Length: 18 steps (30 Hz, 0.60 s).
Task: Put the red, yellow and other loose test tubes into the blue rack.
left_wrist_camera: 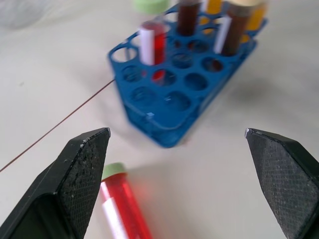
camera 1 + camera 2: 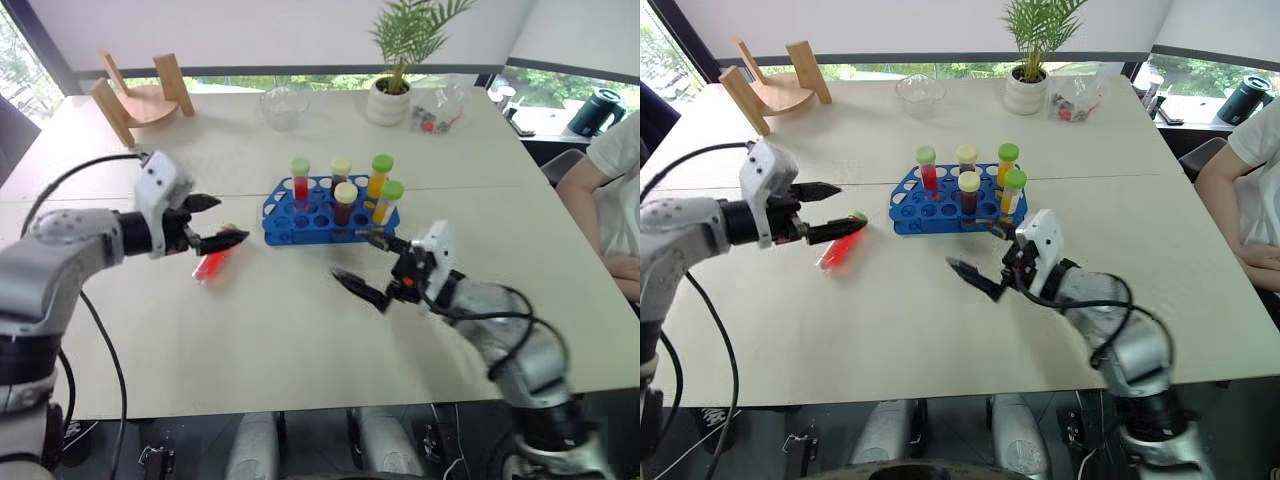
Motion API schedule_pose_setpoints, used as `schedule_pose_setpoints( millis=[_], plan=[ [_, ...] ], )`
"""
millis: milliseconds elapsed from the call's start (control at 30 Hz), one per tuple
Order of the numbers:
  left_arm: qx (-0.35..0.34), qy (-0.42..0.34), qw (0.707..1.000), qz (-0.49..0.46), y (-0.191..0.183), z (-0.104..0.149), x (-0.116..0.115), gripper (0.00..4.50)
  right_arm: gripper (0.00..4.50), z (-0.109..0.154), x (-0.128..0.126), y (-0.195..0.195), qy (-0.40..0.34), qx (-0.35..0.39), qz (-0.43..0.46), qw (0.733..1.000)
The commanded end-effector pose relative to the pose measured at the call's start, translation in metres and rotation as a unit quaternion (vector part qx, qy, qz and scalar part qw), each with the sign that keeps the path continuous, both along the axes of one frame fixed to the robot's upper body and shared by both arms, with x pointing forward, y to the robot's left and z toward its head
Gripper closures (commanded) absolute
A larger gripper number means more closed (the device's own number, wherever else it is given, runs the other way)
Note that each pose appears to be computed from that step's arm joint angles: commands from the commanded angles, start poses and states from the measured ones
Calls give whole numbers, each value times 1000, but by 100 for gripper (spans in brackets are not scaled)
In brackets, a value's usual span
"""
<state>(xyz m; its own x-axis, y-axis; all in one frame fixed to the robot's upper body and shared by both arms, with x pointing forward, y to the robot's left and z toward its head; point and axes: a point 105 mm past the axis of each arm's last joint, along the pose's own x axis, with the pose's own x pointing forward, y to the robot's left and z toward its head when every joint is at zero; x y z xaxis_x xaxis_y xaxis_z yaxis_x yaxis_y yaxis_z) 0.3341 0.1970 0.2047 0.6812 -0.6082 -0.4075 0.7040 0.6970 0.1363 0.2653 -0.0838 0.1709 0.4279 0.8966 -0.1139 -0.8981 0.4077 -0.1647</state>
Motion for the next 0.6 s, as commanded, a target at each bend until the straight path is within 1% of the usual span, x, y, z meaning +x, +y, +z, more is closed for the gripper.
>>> schedule_pose_setpoints(
  millis=[33, 67, 133, 267, 400, 500, 600],
  plan=[
    [52, 73, 996, 17, 9, -13, 9, 0, 5, 24, -10, -6, -20, -64, 79, 995],
    [63, 93, 994, 16, 8, -16, 12, 0, 5, 29, -9, -9, -26, -86, 95, 991],
    [63, 137, 988, 23, 5, -20, 20, 0, 5, 36, -9, -13, -31, -119, 125, 985],
    [84, 179, 980, 27, 6, -25, 28, 0, 5, 43, -6, -15, -41, -144, 152, 977],
    [91, 223, 967, 86, 9, -32, 44, 0, 5, 47, -2, -11, -53, -151, 166, 973],
    [89, 246, 961, 91, 5, -38, 45, 0, 5, 49, 1, -8, -61, -140, 158, 976],
    [92, 261, 956, 97, 4, -43, 42, 0, 5, 49, 0, -8, -61, -138, 157, 976]
  ],
)
